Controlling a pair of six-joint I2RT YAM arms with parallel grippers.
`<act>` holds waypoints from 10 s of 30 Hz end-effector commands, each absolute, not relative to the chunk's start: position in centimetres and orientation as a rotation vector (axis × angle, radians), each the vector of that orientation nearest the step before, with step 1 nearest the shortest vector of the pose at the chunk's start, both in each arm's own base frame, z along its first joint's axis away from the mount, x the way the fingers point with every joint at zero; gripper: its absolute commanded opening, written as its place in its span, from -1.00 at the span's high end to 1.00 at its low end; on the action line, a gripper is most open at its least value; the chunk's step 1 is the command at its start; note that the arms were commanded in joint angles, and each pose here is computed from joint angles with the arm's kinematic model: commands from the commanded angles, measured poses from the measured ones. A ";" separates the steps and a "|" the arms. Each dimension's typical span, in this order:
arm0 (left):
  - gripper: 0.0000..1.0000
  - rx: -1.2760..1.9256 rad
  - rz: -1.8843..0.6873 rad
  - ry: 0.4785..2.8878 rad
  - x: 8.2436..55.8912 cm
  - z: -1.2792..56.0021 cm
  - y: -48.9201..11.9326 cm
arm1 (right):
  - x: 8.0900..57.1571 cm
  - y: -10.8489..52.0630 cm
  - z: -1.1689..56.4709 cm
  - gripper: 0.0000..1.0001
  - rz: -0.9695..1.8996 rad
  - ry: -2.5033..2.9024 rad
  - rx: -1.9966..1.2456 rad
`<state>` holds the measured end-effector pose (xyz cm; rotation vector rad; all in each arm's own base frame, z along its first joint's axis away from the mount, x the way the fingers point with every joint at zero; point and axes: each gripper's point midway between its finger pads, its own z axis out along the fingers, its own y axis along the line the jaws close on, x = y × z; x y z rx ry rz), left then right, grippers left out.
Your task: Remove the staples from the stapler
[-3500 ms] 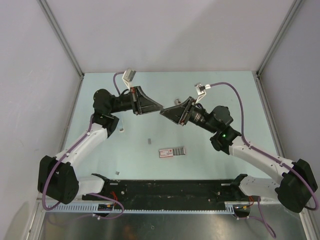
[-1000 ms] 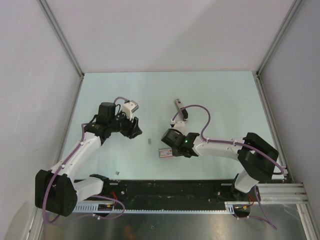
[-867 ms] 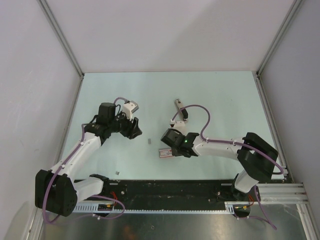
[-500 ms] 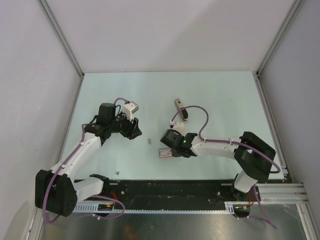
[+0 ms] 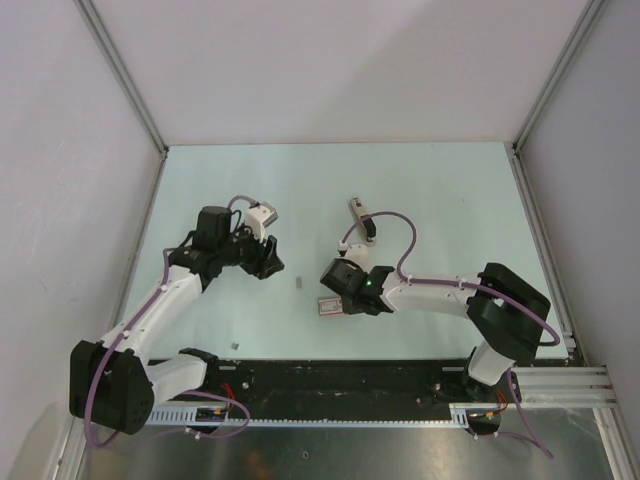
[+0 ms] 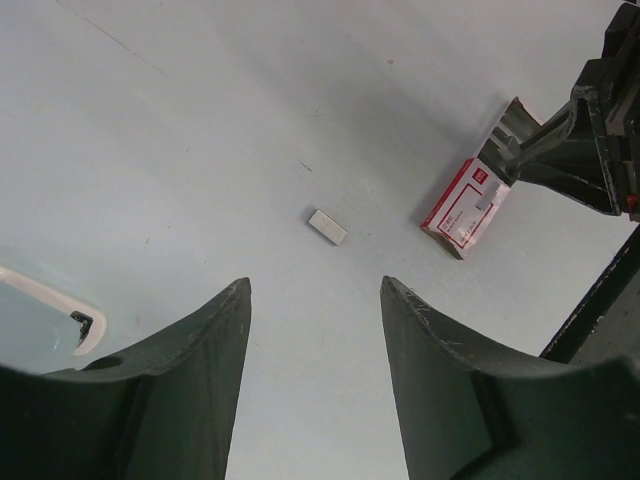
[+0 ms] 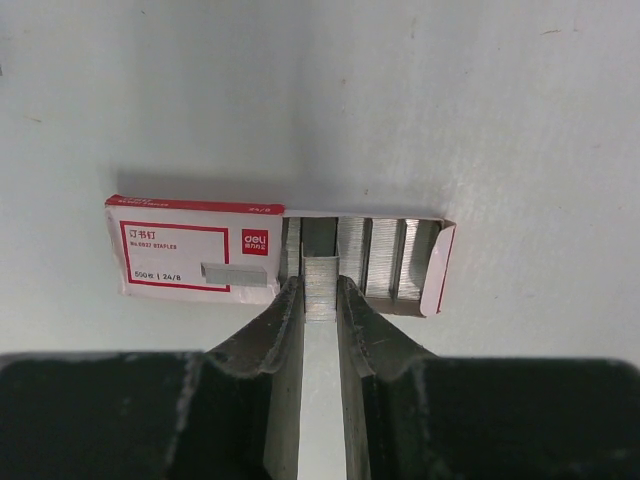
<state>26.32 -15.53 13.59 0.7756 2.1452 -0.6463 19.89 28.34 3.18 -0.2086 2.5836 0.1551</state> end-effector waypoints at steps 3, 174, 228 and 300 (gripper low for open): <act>-0.19 0.864 -0.648 2.059 26.0 14.6 -15.9 | 20.6 29.6 4.0 0.80 0.185 2.553 -0.200; -0.17 0.893 -0.669 2.069 25.3 14.6 -16.1 | 22.9 29.0 4.9 0.68 0.162 2.477 -0.249; -0.17 1.049 -0.586 2.107 26.7 11.7 -16.5 | 22.0 28.0 7.4 0.75 0.319 2.490 -0.228; -0.49 0.579 -0.698 2.280 32.6 15.3 -16.7 | 25.3 31.0 8.3 0.22 0.528 2.432 -0.108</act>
